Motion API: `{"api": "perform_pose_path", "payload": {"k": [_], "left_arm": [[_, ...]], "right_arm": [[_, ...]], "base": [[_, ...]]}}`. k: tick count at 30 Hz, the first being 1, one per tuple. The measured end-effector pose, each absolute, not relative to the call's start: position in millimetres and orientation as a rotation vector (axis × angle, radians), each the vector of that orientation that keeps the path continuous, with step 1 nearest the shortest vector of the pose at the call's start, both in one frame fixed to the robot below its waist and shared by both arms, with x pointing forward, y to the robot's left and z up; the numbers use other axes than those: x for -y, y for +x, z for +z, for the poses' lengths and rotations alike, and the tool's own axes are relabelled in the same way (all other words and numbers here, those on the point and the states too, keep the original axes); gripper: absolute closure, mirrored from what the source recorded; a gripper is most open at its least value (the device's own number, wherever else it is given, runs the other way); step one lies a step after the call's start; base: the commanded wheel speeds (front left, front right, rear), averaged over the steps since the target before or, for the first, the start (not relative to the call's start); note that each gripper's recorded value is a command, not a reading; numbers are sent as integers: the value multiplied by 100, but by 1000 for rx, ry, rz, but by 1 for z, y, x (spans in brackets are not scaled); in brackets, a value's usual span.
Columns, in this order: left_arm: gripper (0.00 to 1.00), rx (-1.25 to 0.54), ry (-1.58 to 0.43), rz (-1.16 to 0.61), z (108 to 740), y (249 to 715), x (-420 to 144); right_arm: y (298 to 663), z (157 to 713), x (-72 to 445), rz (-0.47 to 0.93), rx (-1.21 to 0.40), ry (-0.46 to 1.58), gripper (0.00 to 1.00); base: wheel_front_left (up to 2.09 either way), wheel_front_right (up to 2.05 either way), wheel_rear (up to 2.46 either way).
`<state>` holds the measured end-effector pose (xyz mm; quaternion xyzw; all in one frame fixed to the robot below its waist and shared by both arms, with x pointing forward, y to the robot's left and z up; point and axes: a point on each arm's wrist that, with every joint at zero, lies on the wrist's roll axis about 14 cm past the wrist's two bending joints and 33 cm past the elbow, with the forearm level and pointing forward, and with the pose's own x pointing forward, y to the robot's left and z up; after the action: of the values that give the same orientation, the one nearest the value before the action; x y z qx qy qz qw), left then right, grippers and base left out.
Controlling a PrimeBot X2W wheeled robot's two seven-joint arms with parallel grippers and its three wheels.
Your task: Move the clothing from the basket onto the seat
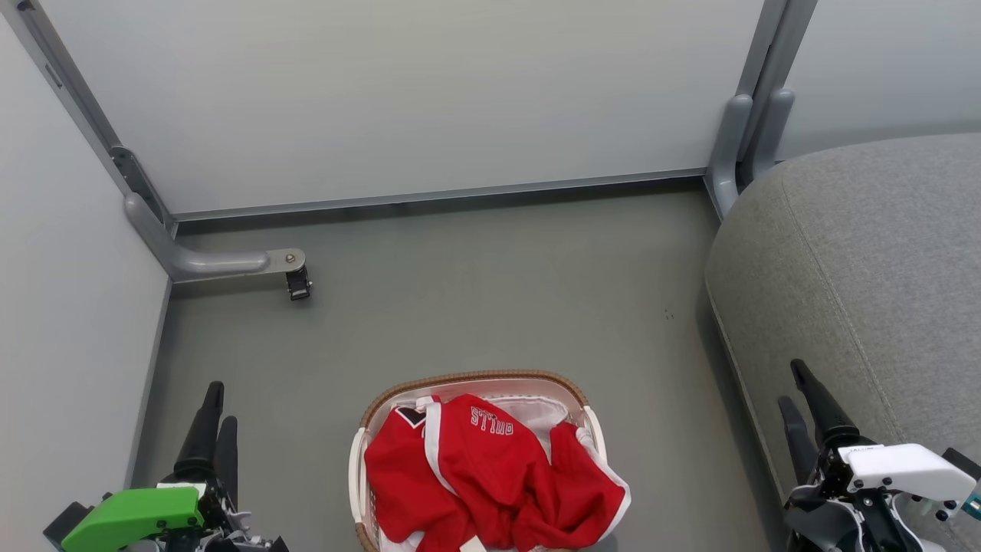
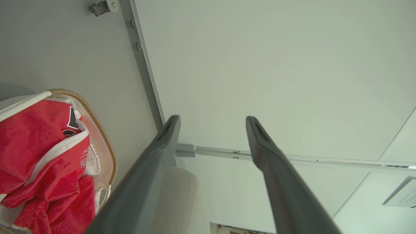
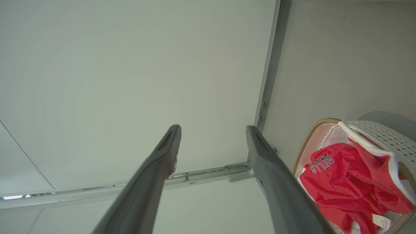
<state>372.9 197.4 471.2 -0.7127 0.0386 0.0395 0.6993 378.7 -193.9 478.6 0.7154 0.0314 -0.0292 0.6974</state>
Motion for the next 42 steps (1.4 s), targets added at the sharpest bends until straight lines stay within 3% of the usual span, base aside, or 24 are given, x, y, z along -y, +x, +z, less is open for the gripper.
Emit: {"api": "perform_pose_path", "payload": {"k": [21,42], "left_arm": [[0,-38,-1437,52,489,376,-186],[0,-21,-950,-40,509,377,-161]], "right_arm": [[379,484,194,-85,-26,1448,0],[383,512,189,-15,40,989,0]], "base": [[0,0,0],[0,0,0]]}}
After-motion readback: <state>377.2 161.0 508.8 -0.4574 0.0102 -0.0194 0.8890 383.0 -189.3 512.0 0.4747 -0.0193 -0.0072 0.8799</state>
